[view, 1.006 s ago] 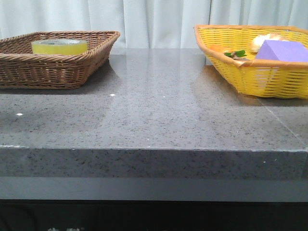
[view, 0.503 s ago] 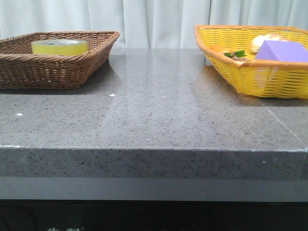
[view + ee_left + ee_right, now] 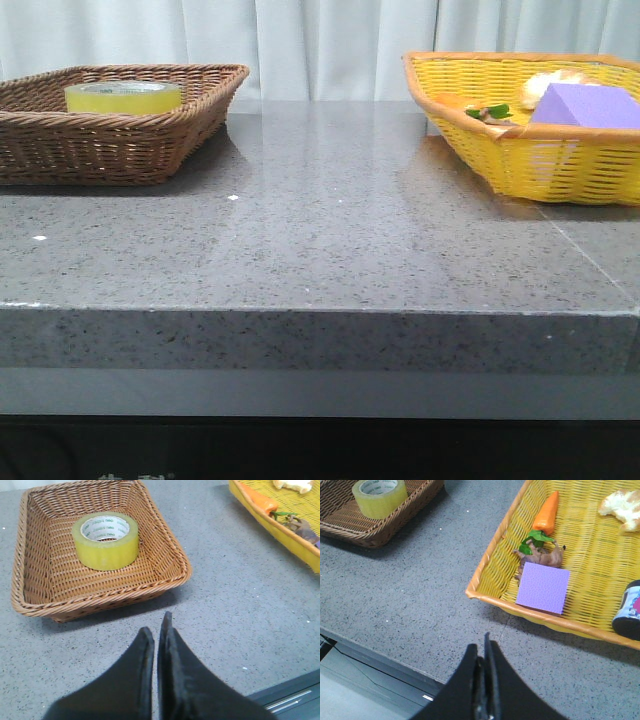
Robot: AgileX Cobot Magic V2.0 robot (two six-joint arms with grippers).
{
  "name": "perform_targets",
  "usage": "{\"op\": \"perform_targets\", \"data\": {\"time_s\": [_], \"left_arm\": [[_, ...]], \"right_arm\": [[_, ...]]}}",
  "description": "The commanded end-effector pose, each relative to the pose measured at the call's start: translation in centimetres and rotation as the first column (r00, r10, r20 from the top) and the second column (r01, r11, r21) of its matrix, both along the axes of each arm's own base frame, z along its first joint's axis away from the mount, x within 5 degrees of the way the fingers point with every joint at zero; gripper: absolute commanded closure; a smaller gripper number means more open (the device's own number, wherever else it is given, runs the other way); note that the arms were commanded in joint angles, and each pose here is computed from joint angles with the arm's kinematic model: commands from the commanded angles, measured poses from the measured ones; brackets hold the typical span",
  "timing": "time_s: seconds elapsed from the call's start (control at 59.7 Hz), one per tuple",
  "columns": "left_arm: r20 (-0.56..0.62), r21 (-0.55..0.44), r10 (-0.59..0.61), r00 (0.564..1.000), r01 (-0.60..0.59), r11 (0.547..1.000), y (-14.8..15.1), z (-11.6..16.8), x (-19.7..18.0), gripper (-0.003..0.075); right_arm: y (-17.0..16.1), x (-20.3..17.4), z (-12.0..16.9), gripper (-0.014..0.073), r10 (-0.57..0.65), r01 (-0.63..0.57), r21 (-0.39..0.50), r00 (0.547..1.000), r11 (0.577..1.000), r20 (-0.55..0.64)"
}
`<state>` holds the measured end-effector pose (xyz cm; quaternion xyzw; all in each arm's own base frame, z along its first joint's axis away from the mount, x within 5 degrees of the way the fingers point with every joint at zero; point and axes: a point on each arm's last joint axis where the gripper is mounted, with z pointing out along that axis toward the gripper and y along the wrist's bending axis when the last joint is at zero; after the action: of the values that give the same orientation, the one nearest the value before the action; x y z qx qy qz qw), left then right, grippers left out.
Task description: Transfer tape with both arms
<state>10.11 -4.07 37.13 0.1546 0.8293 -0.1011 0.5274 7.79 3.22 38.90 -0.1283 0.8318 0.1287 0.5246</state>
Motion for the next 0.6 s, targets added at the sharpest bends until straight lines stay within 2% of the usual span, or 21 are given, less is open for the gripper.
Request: {"op": "perform_targets", "data": {"time_s": [0.0, 0.453, 0.587], "left_arm": [[0.1, -0.042, -0.006, 0.995, 0.01, 0.999, -0.1, 1.6, 0.1, 0.074], [0.12, -0.046, -0.001, 0.993, 0.006, 0.999, 0.1, 1.1, -0.3, 0.074], [0.154, -0.129, 0.069, 0.986, -0.049, 0.991, 1.2, -0.6, -1.8, 0.074]], "right_arm": [[-0.1, 0.2, 1.3, 0.0664, -0.015, 0.013, 0.026, 0.996, 1.0, 0.093], [-0.1, 0.2, 1.2, 0.0664, -0.013, 0.011, 0.025, 0.996, 1.0, 0.087], [-0.1, 0.2, 1.2, 0.0664, -0.014, 0.011, 0.024, 0.996, 1.0, 0.089]]}}
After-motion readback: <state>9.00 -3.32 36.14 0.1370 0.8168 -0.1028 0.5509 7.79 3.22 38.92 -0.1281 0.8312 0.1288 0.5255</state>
